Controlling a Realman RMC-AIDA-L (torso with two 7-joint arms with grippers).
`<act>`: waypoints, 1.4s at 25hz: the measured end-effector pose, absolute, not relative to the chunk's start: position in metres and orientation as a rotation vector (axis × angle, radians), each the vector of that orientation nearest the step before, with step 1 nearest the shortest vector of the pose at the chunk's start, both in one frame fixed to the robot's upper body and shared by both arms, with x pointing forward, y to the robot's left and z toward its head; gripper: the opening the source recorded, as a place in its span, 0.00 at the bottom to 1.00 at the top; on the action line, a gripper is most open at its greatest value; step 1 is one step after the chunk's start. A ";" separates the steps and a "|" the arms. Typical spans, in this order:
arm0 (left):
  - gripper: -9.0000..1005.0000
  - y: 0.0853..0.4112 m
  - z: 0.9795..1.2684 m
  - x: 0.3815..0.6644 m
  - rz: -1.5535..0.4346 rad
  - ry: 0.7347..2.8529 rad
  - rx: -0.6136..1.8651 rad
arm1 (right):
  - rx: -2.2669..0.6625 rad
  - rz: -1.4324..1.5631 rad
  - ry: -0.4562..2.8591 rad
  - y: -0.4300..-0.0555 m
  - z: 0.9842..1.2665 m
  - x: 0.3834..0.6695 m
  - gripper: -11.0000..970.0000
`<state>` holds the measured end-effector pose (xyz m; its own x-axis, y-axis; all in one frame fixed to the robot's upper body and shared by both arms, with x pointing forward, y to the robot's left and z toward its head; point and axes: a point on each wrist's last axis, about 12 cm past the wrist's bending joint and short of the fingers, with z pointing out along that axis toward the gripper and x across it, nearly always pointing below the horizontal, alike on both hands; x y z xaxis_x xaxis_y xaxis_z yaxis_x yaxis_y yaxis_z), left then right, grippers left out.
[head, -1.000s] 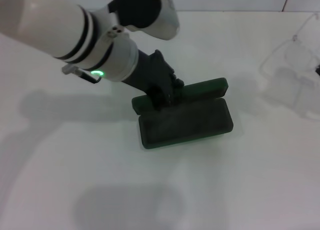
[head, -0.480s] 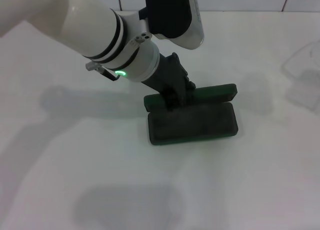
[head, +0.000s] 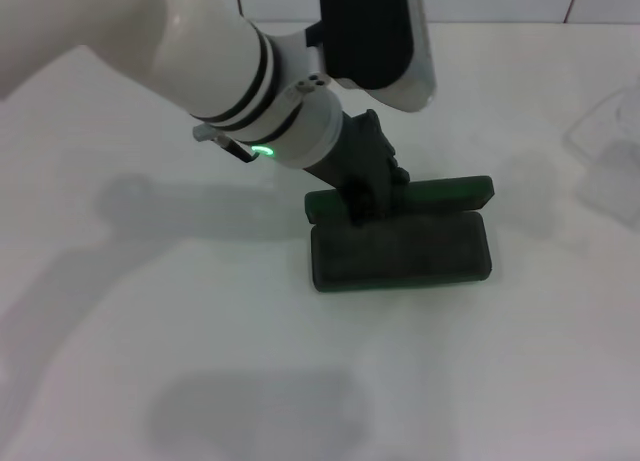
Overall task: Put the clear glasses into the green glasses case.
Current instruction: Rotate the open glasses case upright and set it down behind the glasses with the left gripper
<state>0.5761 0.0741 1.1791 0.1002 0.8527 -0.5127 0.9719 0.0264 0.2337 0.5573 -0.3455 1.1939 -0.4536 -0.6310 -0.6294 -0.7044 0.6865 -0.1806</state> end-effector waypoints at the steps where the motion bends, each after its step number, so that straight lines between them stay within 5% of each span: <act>1: 0.22 0.073 1.179 0.576 -0.287 1.773 1.858 | -1.019 0.137 2.208 -0.346 1.194 0.557 0.08; 35: 0.22 0.062 1.174 0.572 -0.257 1.719 1.905 | -0.963 0.197 2.179 -0.359 1.189 0.554 0.08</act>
<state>0.5721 0.0618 1.1739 0.1617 0.8557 -0.4916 0.9620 -0.0257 0.2718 0.5538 -0.3591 1.1889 -0.4503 -0.5794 -0.6794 -0.6919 0.7074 -0.1446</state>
